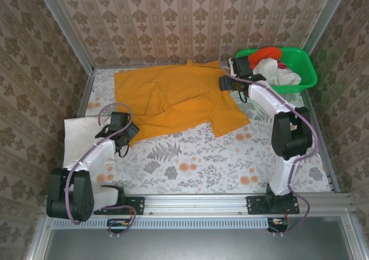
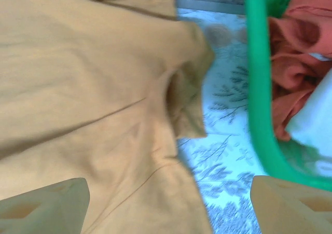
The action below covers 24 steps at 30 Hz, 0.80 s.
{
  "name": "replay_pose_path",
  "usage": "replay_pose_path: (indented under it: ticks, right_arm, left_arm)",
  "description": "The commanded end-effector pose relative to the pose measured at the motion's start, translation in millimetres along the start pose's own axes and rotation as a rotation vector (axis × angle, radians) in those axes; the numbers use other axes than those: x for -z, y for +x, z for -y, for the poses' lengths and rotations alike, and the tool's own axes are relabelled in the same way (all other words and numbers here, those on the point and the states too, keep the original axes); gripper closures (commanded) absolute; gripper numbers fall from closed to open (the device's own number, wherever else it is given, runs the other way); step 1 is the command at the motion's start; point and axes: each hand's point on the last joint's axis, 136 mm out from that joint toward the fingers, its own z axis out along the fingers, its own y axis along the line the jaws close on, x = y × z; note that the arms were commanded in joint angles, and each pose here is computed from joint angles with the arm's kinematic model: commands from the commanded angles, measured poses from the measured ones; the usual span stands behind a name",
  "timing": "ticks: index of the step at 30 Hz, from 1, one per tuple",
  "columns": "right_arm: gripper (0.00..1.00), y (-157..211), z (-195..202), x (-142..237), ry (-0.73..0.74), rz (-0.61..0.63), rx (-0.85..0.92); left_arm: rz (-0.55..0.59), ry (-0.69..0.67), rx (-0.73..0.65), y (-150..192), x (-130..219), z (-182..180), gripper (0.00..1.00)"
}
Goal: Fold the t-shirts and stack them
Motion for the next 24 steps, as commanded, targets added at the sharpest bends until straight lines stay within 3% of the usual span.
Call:
replay_pose_path:
  ticks: [1, 8, 16, 22, 24]
  right_arm:
    - [0.19, 32.2, -34.5, 12.4, -0.079, -0.019, 0.062]
    - [0.28, 131.0, -101.8, 23.9, -0.222, -0.225, 0.114]
    - [0.5, 184.1, -102.1, -2.2, -0.157, -0.373, 0.114]
    - [0.84, 206.3, -96.7, -7.8, -0.13, -0.454, 0.104]
    - [0.94, 213.2, -93.8, -4.4, -0.126, -0.469, 0.099]
  left_arm:
    - [-0.023, -0.007, 0.01, 6.6, -5.7, -1.5, 0.15]
    - [-0.045, 0.019, 0.002, -0.5, -13.1, 11.3, 0.27]
    - [-0.074, 0.031, 0.01, -6.2, -28.3, 12.2, 0.33]
    - [-0.071, 0.037, -0.004, -16.3, -39.4, 22.0, 0.41]
    - [-0.079, 0.043, -0.017, -19.6, -43.2, 27.1, 0.5]
